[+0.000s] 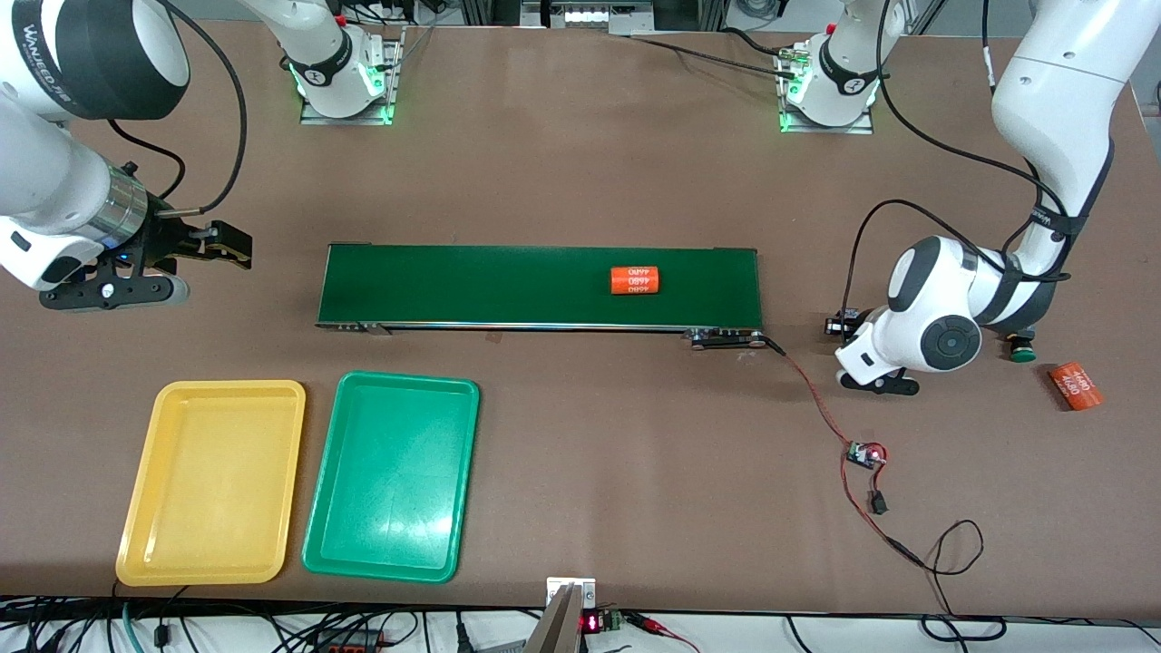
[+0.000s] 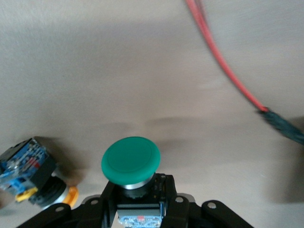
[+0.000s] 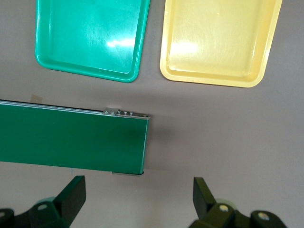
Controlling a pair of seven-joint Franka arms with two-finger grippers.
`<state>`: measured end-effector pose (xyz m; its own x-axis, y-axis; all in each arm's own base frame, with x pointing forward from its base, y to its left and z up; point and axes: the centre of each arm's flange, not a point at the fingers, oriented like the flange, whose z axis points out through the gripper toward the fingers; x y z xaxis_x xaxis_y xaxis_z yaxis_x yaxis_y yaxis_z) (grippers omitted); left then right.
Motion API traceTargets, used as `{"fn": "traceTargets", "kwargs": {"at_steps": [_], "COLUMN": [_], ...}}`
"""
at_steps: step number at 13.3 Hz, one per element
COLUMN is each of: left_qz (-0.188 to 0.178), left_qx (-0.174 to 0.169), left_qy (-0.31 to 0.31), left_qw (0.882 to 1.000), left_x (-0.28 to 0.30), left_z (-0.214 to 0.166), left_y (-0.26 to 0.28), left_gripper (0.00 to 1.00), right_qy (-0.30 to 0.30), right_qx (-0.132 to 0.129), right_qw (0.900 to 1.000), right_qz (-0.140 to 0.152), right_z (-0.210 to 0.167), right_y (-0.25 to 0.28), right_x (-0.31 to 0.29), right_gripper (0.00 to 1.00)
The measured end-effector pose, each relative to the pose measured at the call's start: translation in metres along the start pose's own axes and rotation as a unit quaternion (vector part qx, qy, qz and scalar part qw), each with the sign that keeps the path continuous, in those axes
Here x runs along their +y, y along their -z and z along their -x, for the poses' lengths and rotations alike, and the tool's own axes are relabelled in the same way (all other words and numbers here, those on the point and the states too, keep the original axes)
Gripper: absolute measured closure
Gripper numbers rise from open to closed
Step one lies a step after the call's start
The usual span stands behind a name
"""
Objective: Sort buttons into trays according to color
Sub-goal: 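Place the green button on the belt with the left gripper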
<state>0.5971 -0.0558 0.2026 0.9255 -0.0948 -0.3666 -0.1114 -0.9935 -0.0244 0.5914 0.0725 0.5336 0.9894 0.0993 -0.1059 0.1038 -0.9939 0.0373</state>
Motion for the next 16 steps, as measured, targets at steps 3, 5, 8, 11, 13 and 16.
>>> {"fn": "traceTargets", "kwargs": {"at_steps": [3,5,8,11,13,16], "left_qz": [-0.006,-0.008,-0.016,-0.023,-0.021,-0.024], "left_qx": [0.0,-0.007,-0.008,-0.012,-0.023,-0.033], "left_qy": [-0.02,-0.044,-0.047,-0.037,-0.024,-0.021], "left_qw": [1.0,0.999,0.999,0.999,0.999,0.999], "left_x": [0.032,0.069,0.161,0.222,0.229,0.231], "left_z": [0.002,0.011,0.037,0.05,0.049,0.052], "left_y": [0.051,0.089,0.104,0.084,0.067,0.055], "left_gripper": [0.58,0.58,0.58,0.58,0.58,0.58], "right_qy": [0.0,0.0,0.0,0.0,0.0,0.0], "right_qx": [0.0,0.0,0.0,0.0,0.0,0.0], "right_qw": [1.0,1.0,1.0,1.0,1.0,1.0], "right_qz": [0.0,0.0,0.0,0.0,0.0,0.0], "right_z": [0.0,0.0,0.0,0.0,0.0,0.0], "right_y": [0.0,0.0,0.0,0.0,0.0,0.0], "right_x": [0.0,0.0,0.0,0.0,0.0,0.0], "right_gripper": [0.0,0.0,0.0,0.0,0.0,0.0]}}
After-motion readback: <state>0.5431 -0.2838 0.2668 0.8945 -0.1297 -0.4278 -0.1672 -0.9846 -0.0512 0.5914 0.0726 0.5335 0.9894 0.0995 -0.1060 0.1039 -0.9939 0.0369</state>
